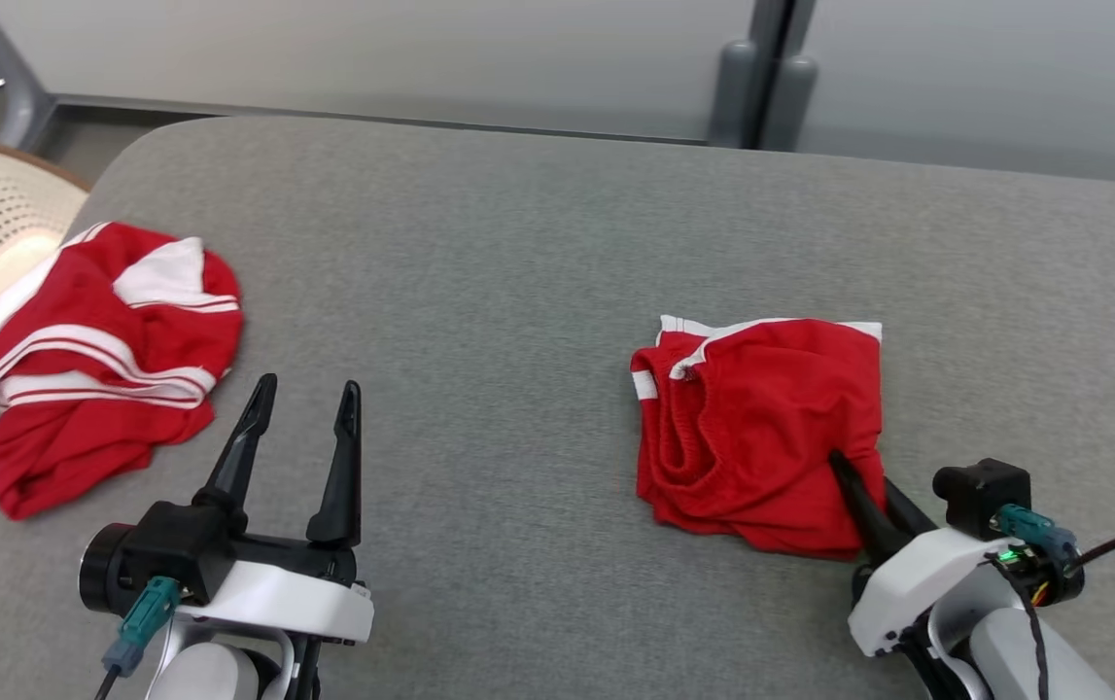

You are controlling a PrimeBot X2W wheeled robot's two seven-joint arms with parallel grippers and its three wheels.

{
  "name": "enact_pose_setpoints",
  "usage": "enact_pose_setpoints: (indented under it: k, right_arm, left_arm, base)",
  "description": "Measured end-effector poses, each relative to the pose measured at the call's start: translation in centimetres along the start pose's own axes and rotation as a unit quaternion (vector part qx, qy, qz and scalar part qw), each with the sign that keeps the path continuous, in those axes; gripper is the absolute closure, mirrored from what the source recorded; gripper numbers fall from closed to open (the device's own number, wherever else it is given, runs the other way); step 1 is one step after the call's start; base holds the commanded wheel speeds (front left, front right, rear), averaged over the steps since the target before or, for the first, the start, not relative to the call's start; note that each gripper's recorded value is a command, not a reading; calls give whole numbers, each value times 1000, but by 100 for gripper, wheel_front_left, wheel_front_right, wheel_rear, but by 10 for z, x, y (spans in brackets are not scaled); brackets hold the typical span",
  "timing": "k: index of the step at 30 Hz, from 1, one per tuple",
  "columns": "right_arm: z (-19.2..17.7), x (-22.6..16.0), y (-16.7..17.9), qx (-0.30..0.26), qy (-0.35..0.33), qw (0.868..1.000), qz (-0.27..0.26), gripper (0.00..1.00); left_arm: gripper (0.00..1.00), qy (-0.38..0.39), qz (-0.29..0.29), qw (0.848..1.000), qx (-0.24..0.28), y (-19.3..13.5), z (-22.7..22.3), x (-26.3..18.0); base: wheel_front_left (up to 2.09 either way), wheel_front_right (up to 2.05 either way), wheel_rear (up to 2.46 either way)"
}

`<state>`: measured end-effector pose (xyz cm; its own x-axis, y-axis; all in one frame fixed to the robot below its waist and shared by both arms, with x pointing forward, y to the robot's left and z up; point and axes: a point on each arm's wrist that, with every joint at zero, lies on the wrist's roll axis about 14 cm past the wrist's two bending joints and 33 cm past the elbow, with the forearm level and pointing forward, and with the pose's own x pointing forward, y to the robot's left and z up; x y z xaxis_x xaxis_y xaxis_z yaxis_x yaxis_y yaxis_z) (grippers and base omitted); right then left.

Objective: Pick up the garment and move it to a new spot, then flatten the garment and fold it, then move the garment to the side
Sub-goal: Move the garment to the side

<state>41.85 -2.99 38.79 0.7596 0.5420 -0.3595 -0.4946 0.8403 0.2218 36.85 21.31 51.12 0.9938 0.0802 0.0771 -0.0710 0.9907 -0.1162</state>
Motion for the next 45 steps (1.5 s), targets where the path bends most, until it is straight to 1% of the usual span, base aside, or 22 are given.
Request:
enact_pose_setpoints:
  k: [5,13,16,20,21,24,28,30,33,34,35,36,39,42,45]
  right_arm:
    - [0,-34,-32,-17,-9,999,-40,100]
    - [-1,-99,-84,-23,-9,992,-124,100]
    - [-1,-114,-97,-20,-9,989,-147,100]
    - [8,-121,-135,-29,-8,982,-186,100]
    - [11,-123,-157,-37,-3,978,-207,100]
    - [13,-135,-202,-52,12,966,-251,100]
    - [14,-162,-265,-70,37,943,-323,100]
    - [18,-167,-286,-82,38,935,-342,100]
    - [17,-166,-308,-80,43,926,-366,100]
    - [15,-167,-316,-78,47,922,-377,59]
    - [13,-169,-323,-75,50,918,-387,11]
    - [10,-171,-329,-72,54,914,-397,0]
    - [4,-172,-338,-56,51,905,-418,0]
    - [-2,-185,-341,-44,41,897,-438,0]
    - [0,-191,-334,-29,14,894,-447,0]
  left_arm:
    - [0,0,-42,999,-8,-26,-4,13]
    - [0,-13,-145,989,-19,-94,-3,41]
    - [0,-16,-186,982,-27,-123,-3,50]
    - [0,-12,-228,973,-30,-150,-10,66]
    - [0,-6,-245,969,-32,-160,-17,74]
    - [0,-2,-272,961,-37,-176,-27,85]
    - [0,9,-302,952,-41,-192,-45,97]
    - [0,16,-308,950,-44,-195,-55,101]
    - [0,24,-314,948,-46,-198,-68,108]
    - [0,27,-315,947,-47,-198,-72,110]
    - [0,32,-316,947,-47,-198,-77,112]
    - [0,35,-317,947,-48,-199,-81,114]
    - [0,43,-320,945,-49,-199,-91,116]
    - [0,43,-323,944,-48,-201,-91,116]
    - [0,37,-313,948,-46,-197,-84,118]
  base:
    - [0,0,0]
    - [0,0,0]
    - [0,0,0]
    - [0,0,0]
    - [0,0,0]
    - [0,0,0]
    - [0,0,0]
    - [0,0,0]
    - [0,0,0]
    - [0,0,0]
    - [0,0,0]
    - [0,0,0]
    - [0,0,0]
    - [0,0,0]
    - [0,0,0]
